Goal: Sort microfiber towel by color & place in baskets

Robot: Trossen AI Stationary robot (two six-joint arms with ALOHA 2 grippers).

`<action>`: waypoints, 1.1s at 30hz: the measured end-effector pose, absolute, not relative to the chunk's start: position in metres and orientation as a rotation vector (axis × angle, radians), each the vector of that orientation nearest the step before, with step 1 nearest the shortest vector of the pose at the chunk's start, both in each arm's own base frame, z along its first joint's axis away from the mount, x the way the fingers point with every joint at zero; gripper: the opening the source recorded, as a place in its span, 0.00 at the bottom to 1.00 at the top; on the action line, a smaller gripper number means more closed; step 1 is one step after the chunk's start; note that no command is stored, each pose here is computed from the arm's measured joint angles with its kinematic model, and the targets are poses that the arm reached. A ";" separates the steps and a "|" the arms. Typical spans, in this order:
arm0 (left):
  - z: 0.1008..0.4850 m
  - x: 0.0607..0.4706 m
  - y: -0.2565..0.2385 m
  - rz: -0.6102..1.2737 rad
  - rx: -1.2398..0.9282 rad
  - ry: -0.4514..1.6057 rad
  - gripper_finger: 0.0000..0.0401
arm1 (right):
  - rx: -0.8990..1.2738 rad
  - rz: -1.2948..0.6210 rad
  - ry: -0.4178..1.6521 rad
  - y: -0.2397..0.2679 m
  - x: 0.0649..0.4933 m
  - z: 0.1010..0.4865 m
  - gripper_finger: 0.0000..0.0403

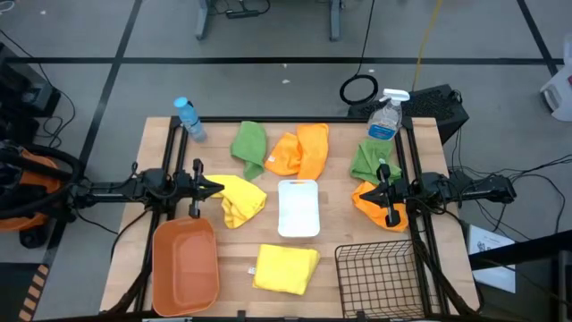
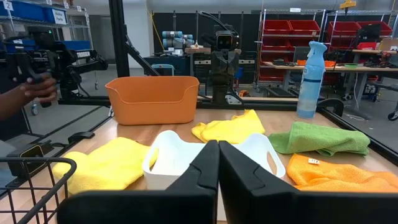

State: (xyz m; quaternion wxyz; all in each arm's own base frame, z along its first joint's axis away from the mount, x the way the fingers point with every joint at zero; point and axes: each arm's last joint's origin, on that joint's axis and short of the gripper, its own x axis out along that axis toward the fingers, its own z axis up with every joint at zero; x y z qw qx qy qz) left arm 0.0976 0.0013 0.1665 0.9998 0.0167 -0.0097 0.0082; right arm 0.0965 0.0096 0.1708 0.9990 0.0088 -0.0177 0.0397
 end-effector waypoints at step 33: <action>0.348 0.047 0.002 0.071 0.032 -0.130 0.01 | 0.183 0.082 -0.035 0.010 0.096 0.171 0.00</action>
